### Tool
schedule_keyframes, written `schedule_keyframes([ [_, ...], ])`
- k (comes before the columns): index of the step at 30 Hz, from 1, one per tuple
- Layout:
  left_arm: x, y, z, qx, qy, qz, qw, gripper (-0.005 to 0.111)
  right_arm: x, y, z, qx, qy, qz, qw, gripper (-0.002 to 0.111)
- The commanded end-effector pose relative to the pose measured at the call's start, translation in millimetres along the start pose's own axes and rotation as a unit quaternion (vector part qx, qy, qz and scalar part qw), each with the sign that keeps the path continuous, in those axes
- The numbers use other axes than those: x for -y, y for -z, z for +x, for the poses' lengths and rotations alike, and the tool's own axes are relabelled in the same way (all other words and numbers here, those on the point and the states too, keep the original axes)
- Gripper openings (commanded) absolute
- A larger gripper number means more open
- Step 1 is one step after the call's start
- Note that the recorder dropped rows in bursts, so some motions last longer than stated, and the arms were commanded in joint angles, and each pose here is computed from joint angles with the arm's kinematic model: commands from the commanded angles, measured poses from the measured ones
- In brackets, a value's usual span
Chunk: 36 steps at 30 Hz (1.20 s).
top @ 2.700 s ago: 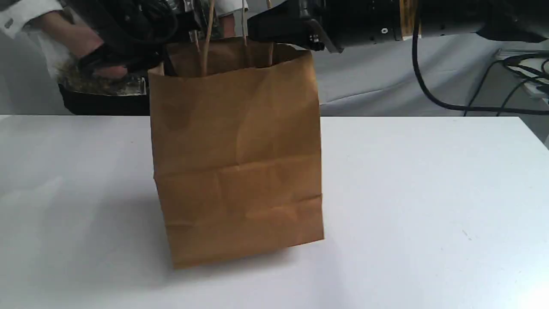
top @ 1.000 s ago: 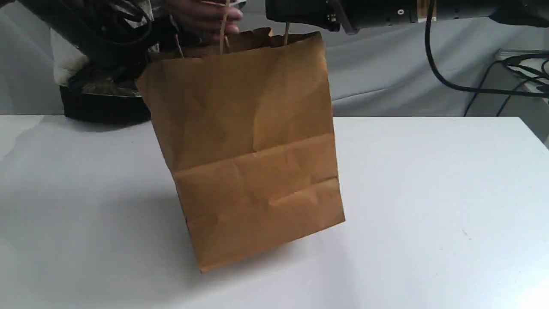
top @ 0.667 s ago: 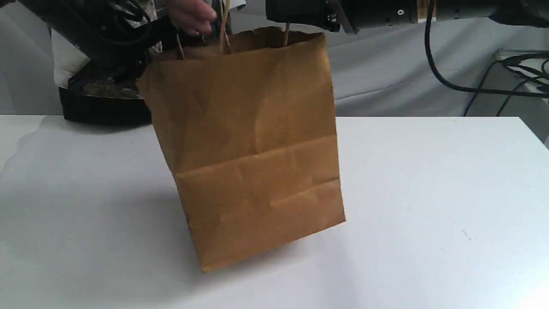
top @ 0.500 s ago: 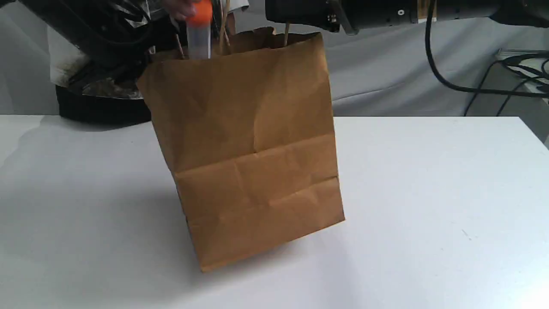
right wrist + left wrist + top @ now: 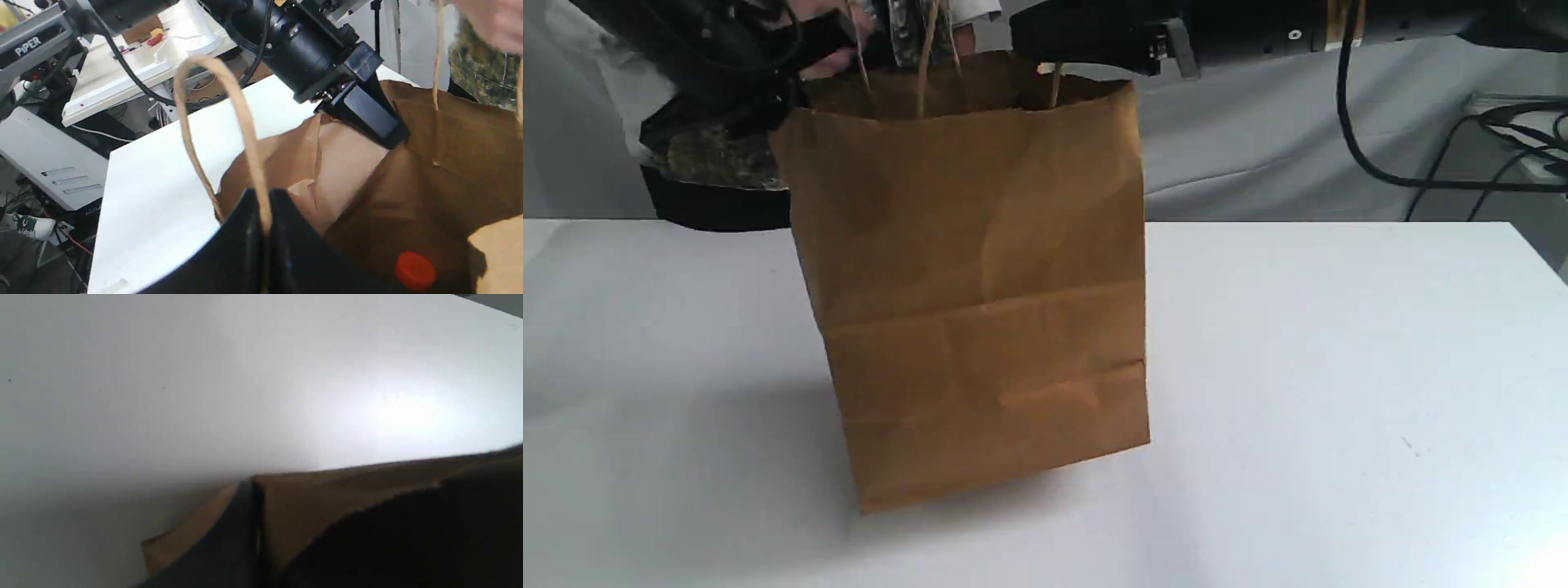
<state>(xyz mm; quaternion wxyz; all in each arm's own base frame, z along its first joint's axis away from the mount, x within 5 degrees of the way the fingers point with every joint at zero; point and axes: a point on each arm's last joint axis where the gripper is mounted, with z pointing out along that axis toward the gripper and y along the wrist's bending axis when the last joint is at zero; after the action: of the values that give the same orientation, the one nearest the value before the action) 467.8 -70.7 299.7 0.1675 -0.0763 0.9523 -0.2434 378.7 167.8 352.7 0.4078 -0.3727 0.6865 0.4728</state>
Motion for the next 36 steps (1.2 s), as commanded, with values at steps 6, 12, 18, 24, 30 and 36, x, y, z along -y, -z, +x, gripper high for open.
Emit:
schedule_keyframes([
  [6, 13.6, 24, -6, 0.061, -0.045, 0.026, 0.997, 0.0, -14, 7, 4, -0.002, 0.077, -0.02, 0.997, 0.0],
  [12, 26.0, 20, 0, 0.061, -0.091, 0.014, 0.994, 0.0, -15, 12, 26, -0.011, 0.109, 0.035, 0.993, 0.0],
  [18, 34.0, 14, 5, 0.051, -0.116, 0.004, 0.992, 0.0, -14, 14, 37, -0.018, 0.122, 0.07, 0.99, 0.0],
  [24, 33.1, 13, 6, 0.042, -0.115, 0.003, 0.992, 0.0, -17, 11, 37, -0.019, 0.113, 0.06, 0.992, 0.0],
  [30, 32.6, 10, 7, 0.034, -0.109, 0.01, 0.993, 0.02, -17, 10, 35, -0.007, 0.108, 0.063, 0.992, 0.029],
  [36, 37.0, 12, 8, 0.03, -0.1, 0.037, 0.994, 0.058, -15, 10, 32, 0.007, 0.1, 0.073, 0.992, 0.067],
])
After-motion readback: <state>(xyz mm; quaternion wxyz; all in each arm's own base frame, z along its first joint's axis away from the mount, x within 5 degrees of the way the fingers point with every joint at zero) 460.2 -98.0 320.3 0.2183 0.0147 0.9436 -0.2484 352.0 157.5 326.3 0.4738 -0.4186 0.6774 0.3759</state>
